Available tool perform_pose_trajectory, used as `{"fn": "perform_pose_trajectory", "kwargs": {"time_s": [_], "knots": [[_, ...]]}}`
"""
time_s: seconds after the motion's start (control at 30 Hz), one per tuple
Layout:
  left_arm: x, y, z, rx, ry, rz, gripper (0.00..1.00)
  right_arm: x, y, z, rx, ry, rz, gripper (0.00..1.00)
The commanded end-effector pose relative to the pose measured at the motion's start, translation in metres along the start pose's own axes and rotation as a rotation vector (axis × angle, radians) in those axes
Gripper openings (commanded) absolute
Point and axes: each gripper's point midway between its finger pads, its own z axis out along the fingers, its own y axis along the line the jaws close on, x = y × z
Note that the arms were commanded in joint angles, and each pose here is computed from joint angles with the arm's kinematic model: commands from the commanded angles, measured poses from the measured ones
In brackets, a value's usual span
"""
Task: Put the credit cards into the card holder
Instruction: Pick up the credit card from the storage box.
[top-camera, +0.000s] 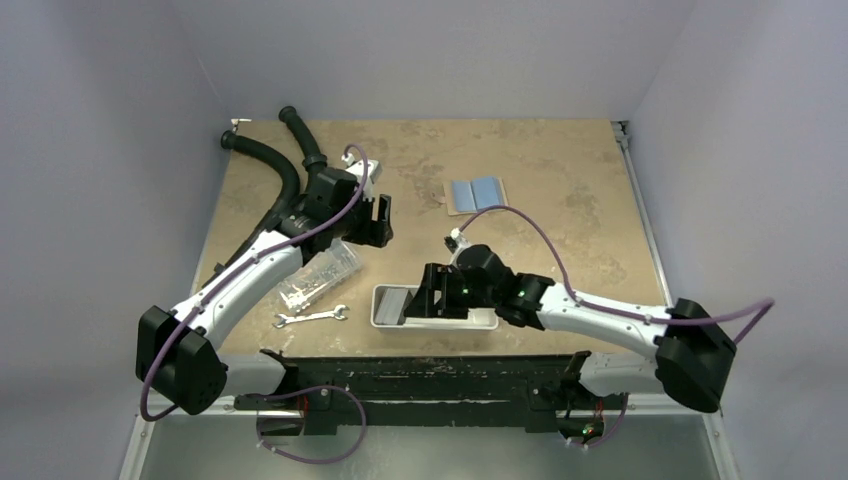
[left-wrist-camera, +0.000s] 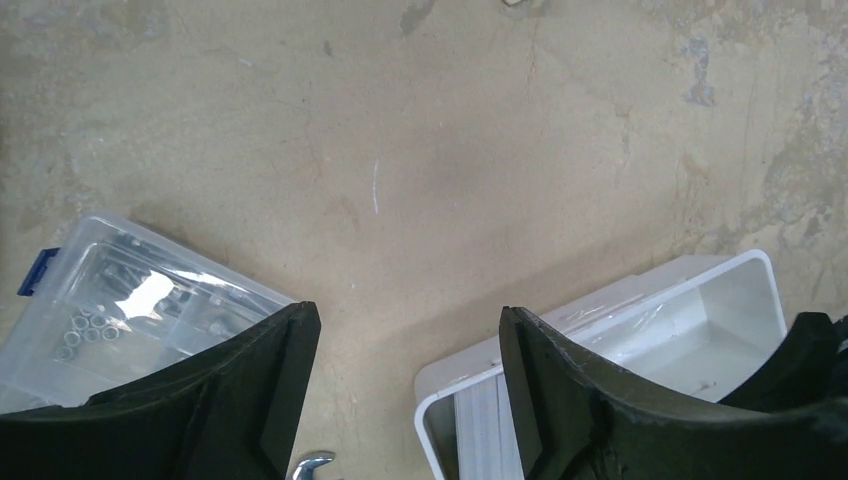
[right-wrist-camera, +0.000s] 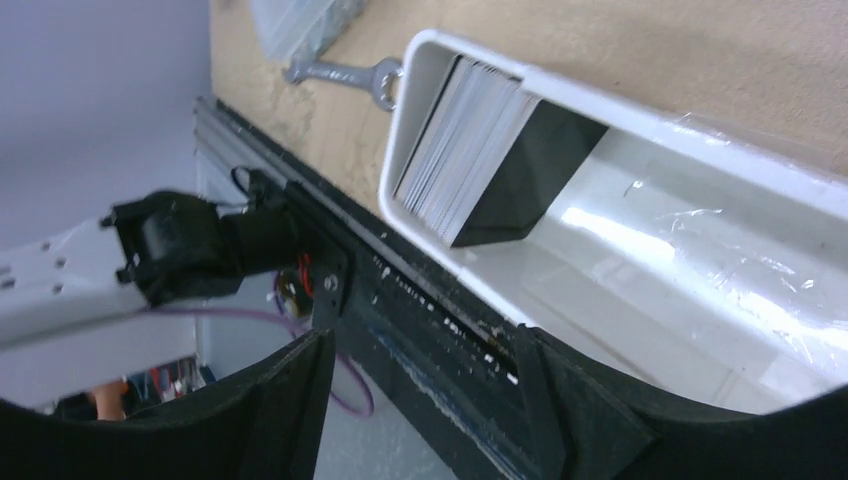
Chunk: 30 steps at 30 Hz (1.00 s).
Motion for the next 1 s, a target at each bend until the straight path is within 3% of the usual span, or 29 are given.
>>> {"fn": "perform_pose_trajectory", "kwargs": {"time_s": [0.0,0.27,0.47,0.97], "knots": [[-0.036,0.004,-0.012,-0.023,-0.136,0.045,0.71,-0.028,0.01,0.023,-0.018,-0.129,0.097,0.7],[-0.024,0.02,-0.012,-0.066,-0.156,0.035,0.72,-0.021,0.0,0.048,0.028,-0.073,0.102,0.66],[-0.027,0.025,-0.016,-0.067,-0.181,0.014,0.72,-0.01,-0.004,0.063,0.039,0.001,0.107,0.57],[-0.02,0.027,-0.01,-0.069,-0.152,0.019,0.72,-0.005,-0.01,0.074,0.051,0.027,0.114,0.46]]}}
